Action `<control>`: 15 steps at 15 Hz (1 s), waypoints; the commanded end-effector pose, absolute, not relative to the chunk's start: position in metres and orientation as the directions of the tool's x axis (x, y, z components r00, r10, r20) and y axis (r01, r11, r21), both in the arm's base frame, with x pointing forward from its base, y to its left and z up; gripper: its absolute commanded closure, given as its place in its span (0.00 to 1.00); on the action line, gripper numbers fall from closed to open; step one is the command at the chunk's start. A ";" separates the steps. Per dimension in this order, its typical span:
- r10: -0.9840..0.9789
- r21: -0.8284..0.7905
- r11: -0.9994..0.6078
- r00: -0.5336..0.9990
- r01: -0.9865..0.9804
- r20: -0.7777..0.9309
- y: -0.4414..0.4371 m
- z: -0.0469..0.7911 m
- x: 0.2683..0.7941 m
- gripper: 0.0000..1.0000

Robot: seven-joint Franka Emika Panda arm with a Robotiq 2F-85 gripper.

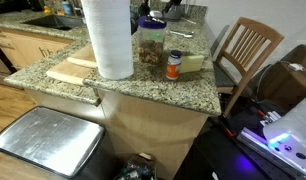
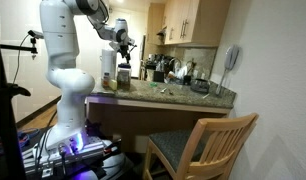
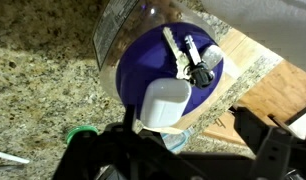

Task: Remove the white bar of soap from the top of the container with the blue lid and place it on top of the green lid on the right

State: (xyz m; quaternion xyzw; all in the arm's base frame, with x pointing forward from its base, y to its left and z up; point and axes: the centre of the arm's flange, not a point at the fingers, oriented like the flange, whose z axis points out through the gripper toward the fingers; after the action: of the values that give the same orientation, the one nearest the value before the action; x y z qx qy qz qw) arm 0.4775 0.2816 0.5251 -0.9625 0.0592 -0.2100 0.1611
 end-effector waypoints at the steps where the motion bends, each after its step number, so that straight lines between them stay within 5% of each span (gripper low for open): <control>1: -0.177 -0.326 -0.944 0.913 -0.051 0.368 0.281 0.519 0.480 0.00; 9: -0.166 -0.299 -0.953 0.913 -0.052 0.372 0.284 0.498 0.487 0.00; 10: -0.163 -0.292 -0.955 0.910 -0.049 0.381 0.284 0.500 0.486 0.25; 15: -0.143 -0.275 -0.961 0.906 -0.031 0.398 0.283 0.504 0.483 0.54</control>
State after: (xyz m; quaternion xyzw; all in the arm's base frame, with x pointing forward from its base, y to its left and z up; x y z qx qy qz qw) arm 0.4843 0.2814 0.5088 -0.9671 0.0462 -0.2083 0.1383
